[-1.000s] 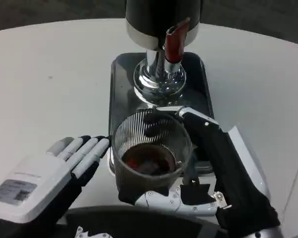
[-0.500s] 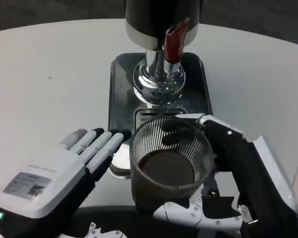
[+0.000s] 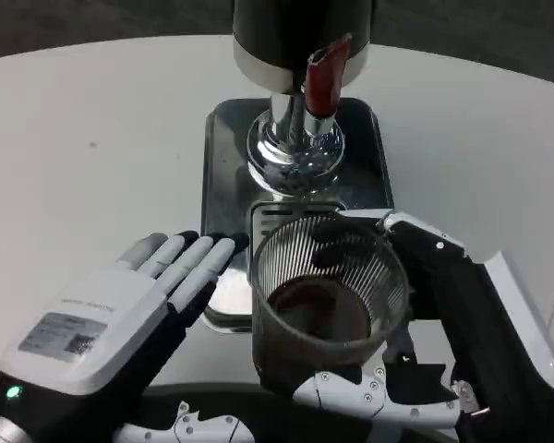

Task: Grasp the cup under the faucet to collect the drink, then remove the cup.

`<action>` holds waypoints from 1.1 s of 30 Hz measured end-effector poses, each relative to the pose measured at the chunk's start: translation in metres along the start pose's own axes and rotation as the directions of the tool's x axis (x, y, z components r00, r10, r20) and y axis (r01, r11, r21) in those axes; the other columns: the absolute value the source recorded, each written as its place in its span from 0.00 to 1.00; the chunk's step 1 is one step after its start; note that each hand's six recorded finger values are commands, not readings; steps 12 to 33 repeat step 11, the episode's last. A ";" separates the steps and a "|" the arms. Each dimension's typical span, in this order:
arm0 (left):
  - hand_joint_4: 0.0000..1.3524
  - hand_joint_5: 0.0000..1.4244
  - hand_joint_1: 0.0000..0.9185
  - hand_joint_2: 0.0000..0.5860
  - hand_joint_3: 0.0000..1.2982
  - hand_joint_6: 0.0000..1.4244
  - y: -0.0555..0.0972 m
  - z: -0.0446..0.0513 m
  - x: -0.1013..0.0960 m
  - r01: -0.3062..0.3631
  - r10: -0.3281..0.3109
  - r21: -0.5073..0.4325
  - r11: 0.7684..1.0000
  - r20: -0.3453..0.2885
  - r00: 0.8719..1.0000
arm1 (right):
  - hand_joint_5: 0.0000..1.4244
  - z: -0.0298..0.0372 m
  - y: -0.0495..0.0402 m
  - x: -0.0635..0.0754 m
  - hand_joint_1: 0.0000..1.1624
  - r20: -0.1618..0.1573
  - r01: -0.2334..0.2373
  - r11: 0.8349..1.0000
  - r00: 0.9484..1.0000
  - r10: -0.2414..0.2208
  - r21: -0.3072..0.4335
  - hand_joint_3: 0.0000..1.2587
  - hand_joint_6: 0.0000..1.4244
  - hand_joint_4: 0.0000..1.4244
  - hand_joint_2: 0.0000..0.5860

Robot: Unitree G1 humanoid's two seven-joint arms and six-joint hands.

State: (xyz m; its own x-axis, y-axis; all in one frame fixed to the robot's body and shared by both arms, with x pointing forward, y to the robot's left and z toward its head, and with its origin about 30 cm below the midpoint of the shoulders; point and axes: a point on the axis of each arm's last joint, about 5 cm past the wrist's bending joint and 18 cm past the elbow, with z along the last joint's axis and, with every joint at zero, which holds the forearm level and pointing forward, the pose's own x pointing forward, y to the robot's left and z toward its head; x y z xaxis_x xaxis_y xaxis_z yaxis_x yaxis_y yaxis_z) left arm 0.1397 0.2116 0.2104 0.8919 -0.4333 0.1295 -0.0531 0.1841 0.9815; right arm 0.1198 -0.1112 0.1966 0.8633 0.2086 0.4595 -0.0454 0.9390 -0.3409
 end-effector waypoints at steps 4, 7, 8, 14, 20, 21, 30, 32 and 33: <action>0.00 0.00 0.00 0.00 0.00 0.00 -0.001 0.0005 0.000 0.004 -0.004 -0.008 1.000 0.000 1.000 | 0.72 0.0006 0.0002 0.001 0.94 0.005 0.003 1.000 1.000 -0.003 0.002 0.61 0.99 0.67 0.14; 0.00 0.00 0.00 0.00 0.00 0.00 -0.001 0.0004 0.001 0.003 -0.003 -0.016 1.000 -0.004 1.000 | 0.72 0.0010 0.0007 0.001 0.94 0.008 0.004 1.000 1.000 -0.004 0.005 0.62 0.99 0.67 0.13; 0.00 0.00 0.00 0.00 0.00 0.00 -0.001 0.0003 0.001 0.003 -0.003 -0.018 1.000 -0.005 1.000 | 0.72 0.0011 0.0009 0.001 0.94 0.008 0.004 1.000 1.000 -0.004 0.006 0.62 0.99 0.67 0.13; 0.00 0.00 0.00 0.00 0.00 0.00 -0.001 0.0002 0.001 0.003 -0.003 -0.021 1.000 -0.008 1.000 | 0.72 0.0012 0.0011 0.001 0.93 0.008 0.004 1.000 1.000 -0.004 0.008 0.63 0.99 0.68 0.13; 0.00 0.00 0.00 0.00 0.00 0.00 -0.001 0.0002 0.001 0.003 -0.003 -0.021 1.000 -0.008 1.000 | 0.72 0.0012 0.0011 0.001 0.93 0.008 0.004 1.000 1.000 -0.004 0.008 0.63 0.99 0.68 0.13; 0.00 0.00 0.00 0.00 0.00 0.00 -0.001 0.0002 0.001 0.003 -0.003 -0.021 1.000 -0.008 1.000 | 0.72 0.0012 0.0011 0.001 0.93 0.008 0.004 1.000 1.000 -0.004 0.008 0.63 0.99 0.68 0.13; 0.00 0.00 0.00 0.00 0.00 0.00 -0.001 0.0002 0.001 0.003 -0.003 -0.021 1.000 -0.008 1.000 | 0.72 0.0012 0.0011 0.001 0.93 0.008 0.004 1.000 1.000 -0.004 0.008 0.63 0.99 0.68 0.13; 0.00 0.00 0.00 0.00 0.00 0.00 -0.001 0.0002 0.001 0.003 -0.003 -0.021 1.000 -0.008 1.000 | 0.72 0.0012 0.0011 0.001 0.93 0.008 0.004 1.000 1.000 -0.004 0.008 0.63 0.99 0.68 0.13; 0.00 0.00 0.00 0.00 0.00 0.00 -0.001 0.0002 0.001 0.003 -0.003 -0.021 1.000 -0.008 1.000 | 0.72 0.0012 0.0011 0.001 0.93 0.008 0.004 1.000 1.000 -0.004 0.008 0.63 0.99 0.68 0.13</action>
